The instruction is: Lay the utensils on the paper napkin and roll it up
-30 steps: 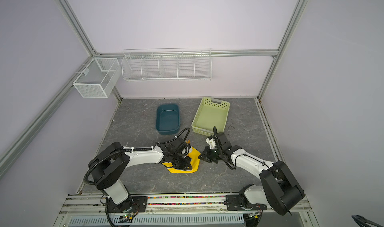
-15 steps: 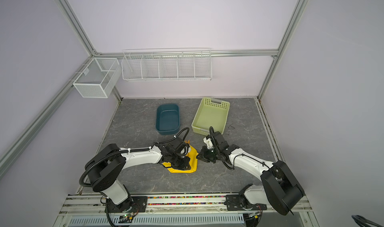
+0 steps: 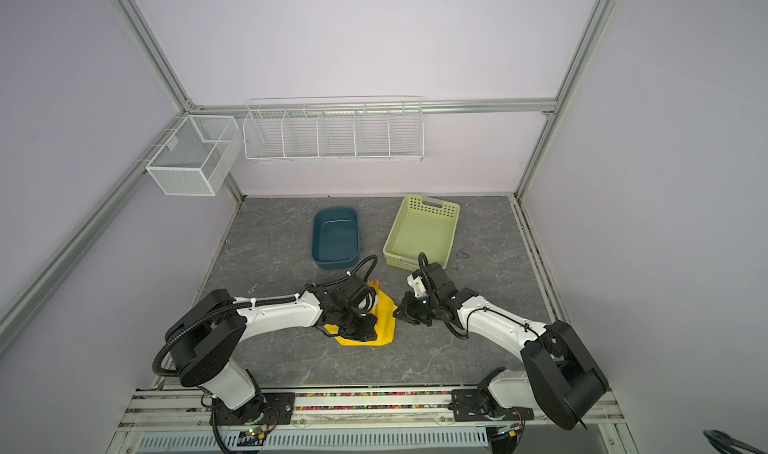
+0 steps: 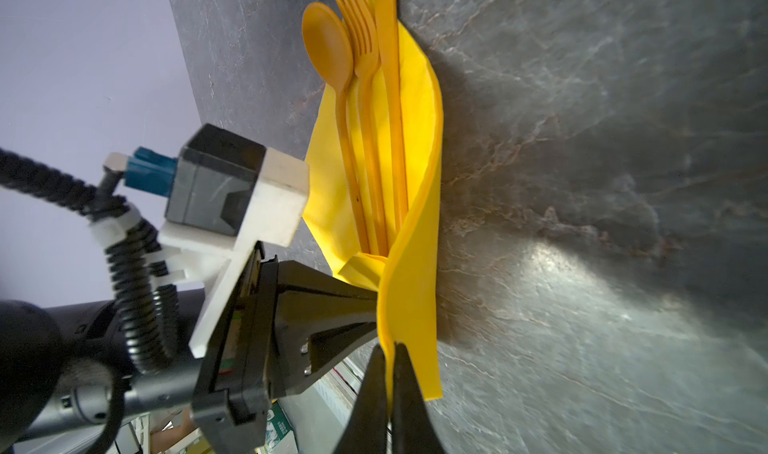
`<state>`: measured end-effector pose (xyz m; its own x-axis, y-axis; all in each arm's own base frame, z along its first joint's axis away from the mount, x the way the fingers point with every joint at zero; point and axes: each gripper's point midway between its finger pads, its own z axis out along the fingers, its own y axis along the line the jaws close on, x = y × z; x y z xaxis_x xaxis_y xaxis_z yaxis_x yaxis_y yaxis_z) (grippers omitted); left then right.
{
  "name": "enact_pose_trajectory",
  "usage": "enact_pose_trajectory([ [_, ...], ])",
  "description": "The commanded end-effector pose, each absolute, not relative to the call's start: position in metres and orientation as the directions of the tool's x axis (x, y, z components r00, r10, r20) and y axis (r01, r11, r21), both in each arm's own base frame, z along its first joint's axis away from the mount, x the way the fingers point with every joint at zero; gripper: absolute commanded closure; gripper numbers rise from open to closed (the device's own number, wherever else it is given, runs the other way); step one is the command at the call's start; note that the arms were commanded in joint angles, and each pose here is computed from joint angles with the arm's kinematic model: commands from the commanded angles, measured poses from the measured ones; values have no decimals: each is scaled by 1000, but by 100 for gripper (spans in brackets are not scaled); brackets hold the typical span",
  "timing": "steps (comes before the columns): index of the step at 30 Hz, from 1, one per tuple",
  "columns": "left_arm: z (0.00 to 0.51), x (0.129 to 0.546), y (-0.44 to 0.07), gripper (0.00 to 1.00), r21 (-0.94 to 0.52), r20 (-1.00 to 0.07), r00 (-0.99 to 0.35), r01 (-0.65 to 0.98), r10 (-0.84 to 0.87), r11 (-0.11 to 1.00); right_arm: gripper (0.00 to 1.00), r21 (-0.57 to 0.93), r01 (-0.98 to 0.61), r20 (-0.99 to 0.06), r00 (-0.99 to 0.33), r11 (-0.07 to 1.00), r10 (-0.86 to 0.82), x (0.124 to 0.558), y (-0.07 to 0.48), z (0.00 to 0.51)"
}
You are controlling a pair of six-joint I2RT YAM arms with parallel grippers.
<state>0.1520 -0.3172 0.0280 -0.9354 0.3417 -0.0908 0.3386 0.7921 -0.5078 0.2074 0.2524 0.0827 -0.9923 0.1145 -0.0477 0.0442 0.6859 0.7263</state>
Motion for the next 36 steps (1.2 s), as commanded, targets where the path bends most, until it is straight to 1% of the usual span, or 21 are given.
enact_pose_trajectory([
  [1,22,154,-318,100,-497,-99,-932,349,348,795,93,724,48,-45,-992,688,116,209,256,85],
  [17,17,152,-318,100,-510,-92,-937,335,337,792,93,751,0,-54,-997,660,62,198,301,94],
  [21,31,157,-316,100,-519,-130,-941,332,311,788,93,740,-2,-54,-997,673,56,197,302,91],
  [28,56,166,-297,97,-512,-175,-949,315,262,799,93,722,-8,-57,-997,692,48,198,301,88],
  [33,46,160,-283,97,-485,-149,-951,308,270,818,93,716,-12,-59,-997,698,44,201,302,89],
  [36,36,157,-278,99,-477,-132,-954,299,269,826,93,716,-13,-58,-997,698,41,201,303,89],
])
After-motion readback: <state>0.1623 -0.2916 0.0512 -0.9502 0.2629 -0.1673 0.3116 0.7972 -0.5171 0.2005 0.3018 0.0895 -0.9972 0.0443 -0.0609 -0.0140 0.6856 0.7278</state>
